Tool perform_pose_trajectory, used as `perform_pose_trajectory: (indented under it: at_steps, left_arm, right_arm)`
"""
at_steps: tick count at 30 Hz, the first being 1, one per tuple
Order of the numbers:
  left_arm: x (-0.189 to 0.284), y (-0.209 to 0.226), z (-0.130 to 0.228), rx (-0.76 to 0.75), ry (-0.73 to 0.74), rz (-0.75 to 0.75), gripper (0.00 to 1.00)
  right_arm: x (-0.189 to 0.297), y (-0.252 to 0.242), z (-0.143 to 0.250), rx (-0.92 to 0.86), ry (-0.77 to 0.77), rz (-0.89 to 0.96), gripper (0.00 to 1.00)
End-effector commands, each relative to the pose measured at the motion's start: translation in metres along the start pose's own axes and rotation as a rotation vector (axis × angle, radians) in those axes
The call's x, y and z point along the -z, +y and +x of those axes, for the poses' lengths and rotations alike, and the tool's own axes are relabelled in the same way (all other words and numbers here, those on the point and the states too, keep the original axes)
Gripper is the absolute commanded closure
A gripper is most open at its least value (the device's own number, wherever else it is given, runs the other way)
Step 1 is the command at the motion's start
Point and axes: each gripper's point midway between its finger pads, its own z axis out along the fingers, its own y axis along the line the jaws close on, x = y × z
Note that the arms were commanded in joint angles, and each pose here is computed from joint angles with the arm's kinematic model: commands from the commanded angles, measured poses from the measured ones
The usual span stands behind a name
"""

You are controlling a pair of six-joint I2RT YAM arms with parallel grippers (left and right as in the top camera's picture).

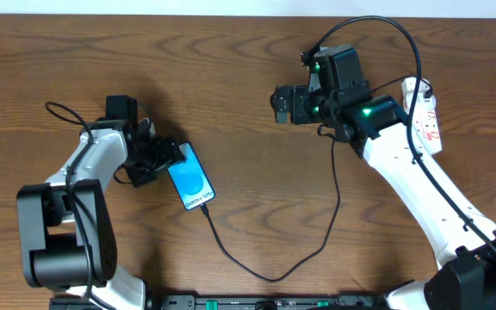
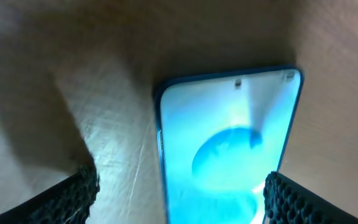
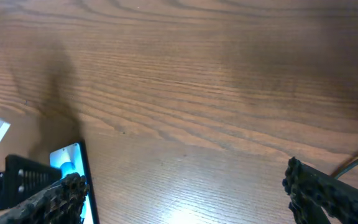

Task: Plug charger to phone and switch on socket
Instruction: 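Lower the phone with the left gripper and lay it flat on the table, then move the right gripper over the white power strip near the charger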

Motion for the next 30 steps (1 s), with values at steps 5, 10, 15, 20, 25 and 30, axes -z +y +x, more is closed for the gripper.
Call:
perform_pose_trajectory:
  at_steps: [5, 10, 15, 20, 25, 30]
  left_arm:
    - [0.102, -0.047, -0.014, -0.403, -0.258, -0.016, 0.12]
    - [0.156, -0.073, 0.032, -0.603, -0.340, -0.029, 0.12]
    - [0.201, -0.087, 0.052, -0.662, -0.492, 0.023, 0.12]
    - [0.215, -0.088, 0.058, -0.672, -0.545, 0.038, 0.12]
    - [0.212, -0.088, 0.057, -0.670, -0.534, 0.035, 0.12]
    - [0.211, -0.088, 0.056, -0.670, -0.530, 0.034, 0.12]
  right_arm:
    - [-0.001, -0.009, -0.003, 0.012, -0.018, 0.052, 0.01]
    - [-0.003, -0.009, -0.002, 0.012, -0.012, 0.053, 0.01]
    - [-0.003, -0.010, -0.002, 0.012, -0.012, 0.054, 0.01]
    - [-0.003, -0.011, 0.002, 0.011, 0.002, 0.058, 0.01]
    - [-0.003, -0.011, 0.001, 0.010, 0.001, 0.059, 0.01]
    - [-0.001, -0.024, 0.002, -0.014, 0.022, 0.061, 0.01]
